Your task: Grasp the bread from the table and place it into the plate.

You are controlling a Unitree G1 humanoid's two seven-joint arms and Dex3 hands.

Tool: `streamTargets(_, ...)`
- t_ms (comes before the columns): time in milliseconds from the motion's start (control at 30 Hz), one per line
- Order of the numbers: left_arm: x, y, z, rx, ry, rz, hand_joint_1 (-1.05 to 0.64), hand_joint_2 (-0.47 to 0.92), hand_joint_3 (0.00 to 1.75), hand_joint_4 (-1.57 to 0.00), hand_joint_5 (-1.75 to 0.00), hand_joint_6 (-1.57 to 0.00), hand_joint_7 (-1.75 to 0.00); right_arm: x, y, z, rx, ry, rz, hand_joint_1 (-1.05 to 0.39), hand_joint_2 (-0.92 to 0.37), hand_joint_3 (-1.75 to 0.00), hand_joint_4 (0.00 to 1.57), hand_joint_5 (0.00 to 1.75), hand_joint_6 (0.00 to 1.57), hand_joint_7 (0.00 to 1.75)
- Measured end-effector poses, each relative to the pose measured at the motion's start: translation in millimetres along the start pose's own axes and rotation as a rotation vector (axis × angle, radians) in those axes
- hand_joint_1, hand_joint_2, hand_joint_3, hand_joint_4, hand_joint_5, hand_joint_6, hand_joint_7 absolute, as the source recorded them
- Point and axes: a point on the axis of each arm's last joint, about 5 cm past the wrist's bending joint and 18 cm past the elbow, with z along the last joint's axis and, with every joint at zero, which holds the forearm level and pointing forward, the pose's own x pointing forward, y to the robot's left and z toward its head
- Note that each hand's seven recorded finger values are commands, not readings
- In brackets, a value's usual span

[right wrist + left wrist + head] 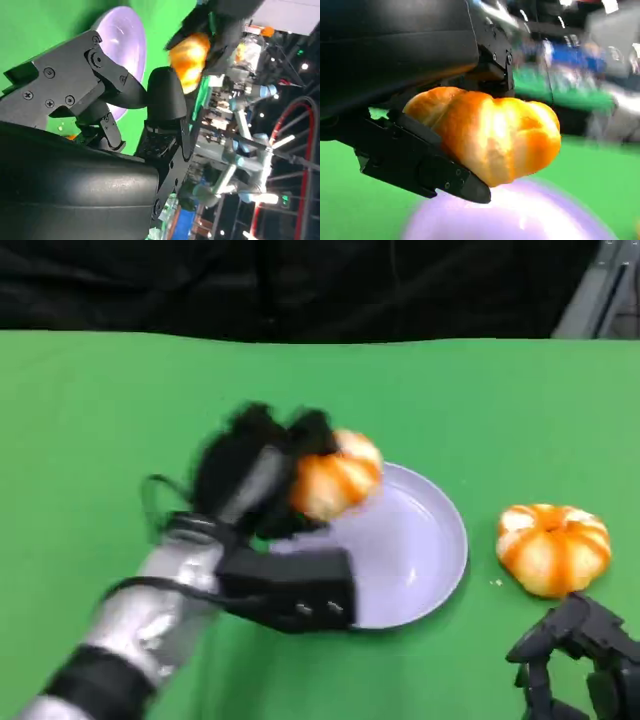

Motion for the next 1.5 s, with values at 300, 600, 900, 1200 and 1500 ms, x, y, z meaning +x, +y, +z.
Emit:
streamTargets(300, 10, -0.6, 9.7, -0.002, -0.050, -0.009, -0.08, 0.92, 0.19, -0.47, -1.69, -0.57, -1.40, -0.9, -0.6, 2.4, -0.003, 0.011, -0.011, -0.10, -0.58, -1.13, 0.82, 1.75, 0.74, 1.51)
streamTargets(600, 7, -10.8, 12.8, -0.011, -0.059, -0.057, -0.10, 0.92, 0.23, -0.46, -1.70, -0.57, -1.39, -1.4, 0.9, 6.4, -0.003, 0.038, -0.021, -0.10, -0.60, -1.09, 0.82, 1.75, 0.74, 1.51)
streamTargets(900, 8, -12.9, 16.1, -0.015, -0.063, -0.072, -0.07, 0.92, 0.13, -0.43, -1.75, -0.48, -1.56, 0.0, 1.3, 4.8, -0.004, 0.004, -0.011, -0.11, -0.53, -1.20, 0.83, 1.75, 0.74, 1.51)
streamTargets(1200, 8, -13.2, 16.3, -0.014, -0.058, -0.073, -0.07, 0.92, 0.13, -0.43, -1.75, -0.48, -1.57, -0.7, 0.5, 3.5, -0.006, -0.003, -0.013, -0.11, -0.52, -1.21, 0.83, 1.75, 0.74, 1.51)
streamTargets(1500, 8, -13.1, 16.2, -0.013, -0.058, -0.082, -0.06, 0.92, 0.14, -0.44, -1.71, -0.52, -1.49, -0.7, 0.6, 3.5, -0.006, -0.002, -0.013, -0.11, -0.52, -1.20, 0.83, 1.75, 0.74, 1.51)
